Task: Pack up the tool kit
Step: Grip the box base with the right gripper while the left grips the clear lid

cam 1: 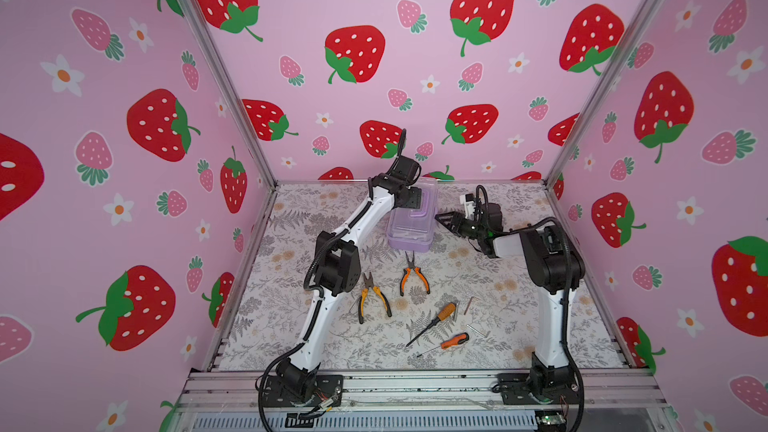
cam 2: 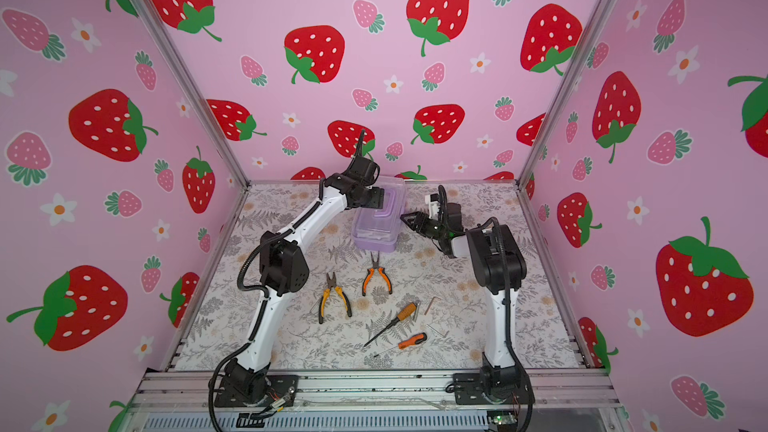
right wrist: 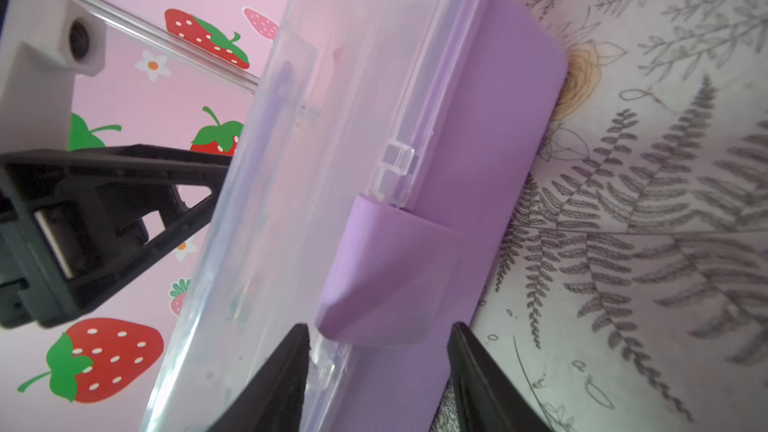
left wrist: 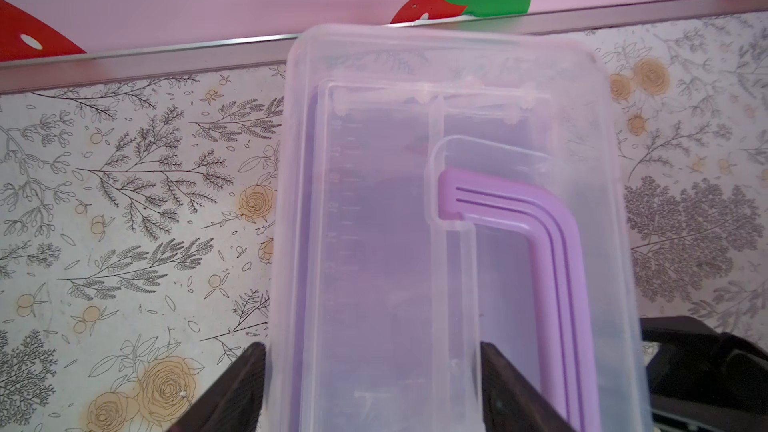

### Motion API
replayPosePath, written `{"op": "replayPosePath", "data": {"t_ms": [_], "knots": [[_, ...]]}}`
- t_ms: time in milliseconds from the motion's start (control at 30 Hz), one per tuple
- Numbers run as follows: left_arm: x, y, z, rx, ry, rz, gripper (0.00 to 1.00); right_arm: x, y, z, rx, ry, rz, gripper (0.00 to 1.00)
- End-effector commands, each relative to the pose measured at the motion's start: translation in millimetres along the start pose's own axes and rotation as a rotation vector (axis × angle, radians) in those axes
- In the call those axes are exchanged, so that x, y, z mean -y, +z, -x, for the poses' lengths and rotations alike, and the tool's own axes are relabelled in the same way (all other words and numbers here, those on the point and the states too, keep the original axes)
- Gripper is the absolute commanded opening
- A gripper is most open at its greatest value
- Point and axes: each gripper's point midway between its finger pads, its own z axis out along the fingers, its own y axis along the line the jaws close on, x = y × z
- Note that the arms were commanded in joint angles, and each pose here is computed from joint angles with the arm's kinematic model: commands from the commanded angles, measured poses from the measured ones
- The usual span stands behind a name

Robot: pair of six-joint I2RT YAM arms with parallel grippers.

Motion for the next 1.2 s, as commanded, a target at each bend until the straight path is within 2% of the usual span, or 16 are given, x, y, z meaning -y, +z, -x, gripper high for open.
{"op": "replayPosePath", "data": {"t_ms": [0, 200, 400, 600, 900, 1167], "knots": [[5, 11, -16, -0.059, -0.052, -0.057, 0.65, -4, -2, 1, 0.017, 0.042, 0.064, 0.6], [3, 3, -14, -0.058, -0.074, -0.086, 0.63, -6, 0, 6, 0.032, 0.087, 0.111, 0.64], [0, -1, -15, -0.06, -0.073, -0.09, 0.62, -5, 6, 14, 0.042, 0.108, 0.132, 0.64], [0, 3, -24, -0.079, -0.076, -0.093, 0.61, -13, 13, 25, 0.069, 0.152, 0.212, 0.64], [3, 2, -21, -0.072, -0.084, -0.112, 0.6, -8, 25, 25, 0.06, 0.2, 0.224, 0.67], [6, 5, -25, -0.086, -0.093, -0.124, 0.59, -18, 24, 28, 0.064, 0.219, 0.263, 0.5]]}}
